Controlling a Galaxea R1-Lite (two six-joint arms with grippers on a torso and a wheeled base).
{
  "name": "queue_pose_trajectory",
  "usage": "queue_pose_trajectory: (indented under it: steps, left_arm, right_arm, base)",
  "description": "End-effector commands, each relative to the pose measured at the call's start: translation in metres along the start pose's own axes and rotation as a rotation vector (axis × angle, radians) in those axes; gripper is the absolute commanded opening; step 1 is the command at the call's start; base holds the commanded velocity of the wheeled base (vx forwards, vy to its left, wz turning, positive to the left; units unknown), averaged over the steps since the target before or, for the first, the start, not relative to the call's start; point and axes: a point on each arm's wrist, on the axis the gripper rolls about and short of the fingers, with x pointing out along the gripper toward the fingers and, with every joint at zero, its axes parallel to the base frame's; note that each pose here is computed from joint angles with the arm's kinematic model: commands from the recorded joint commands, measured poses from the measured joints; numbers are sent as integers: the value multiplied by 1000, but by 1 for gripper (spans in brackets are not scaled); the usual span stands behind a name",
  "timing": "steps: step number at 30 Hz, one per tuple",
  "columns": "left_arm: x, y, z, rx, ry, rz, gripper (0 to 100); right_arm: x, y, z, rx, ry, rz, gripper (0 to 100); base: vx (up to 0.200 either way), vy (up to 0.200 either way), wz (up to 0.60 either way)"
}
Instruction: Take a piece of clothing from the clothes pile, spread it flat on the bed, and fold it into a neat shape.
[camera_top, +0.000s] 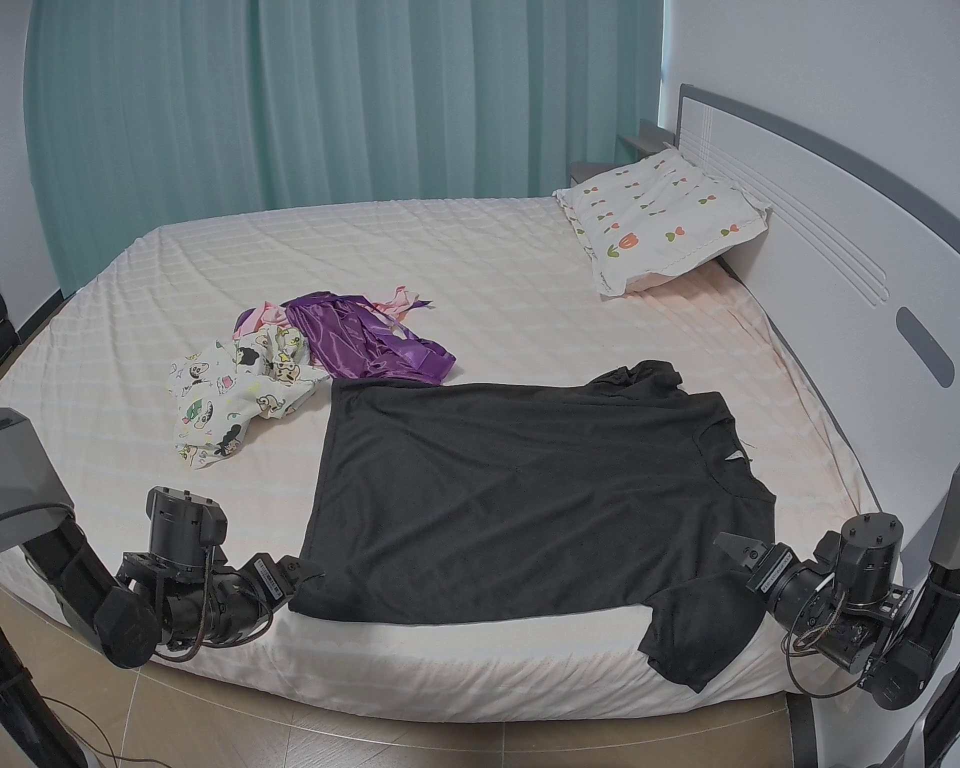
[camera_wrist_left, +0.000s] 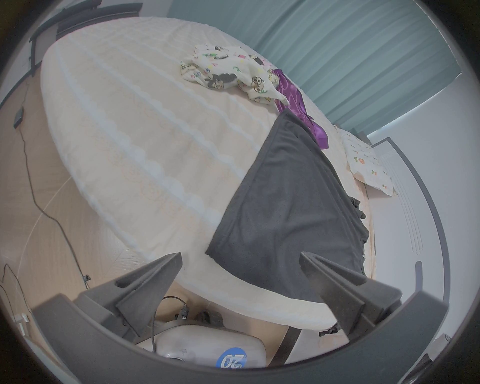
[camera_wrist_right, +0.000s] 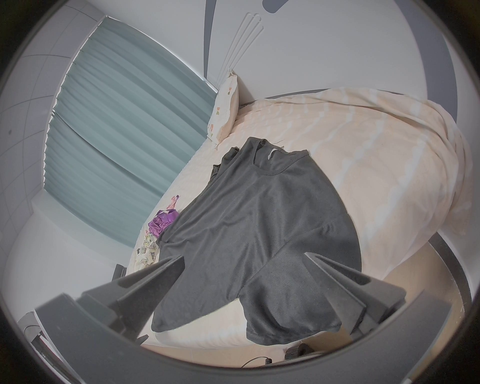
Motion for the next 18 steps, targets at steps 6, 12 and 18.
queue_pose_trajectory:
  steps: [6,12,18]
  left_arm:
    - [35,10,-12,8,74,-11,100]
    - [42,8,-13,15,53,-40,100]
    - [45,6,-10,10,23,-60,0]
  right_arm:
    - [-2,-7,3,10,0,-30,100]
    - [0,-14,10,23,-2,-45,100]
    - [3,-25,17,25,1,-79,100]
  base:
    - [0,0,0]
    - [0,0,0]
    - [0,0,0]
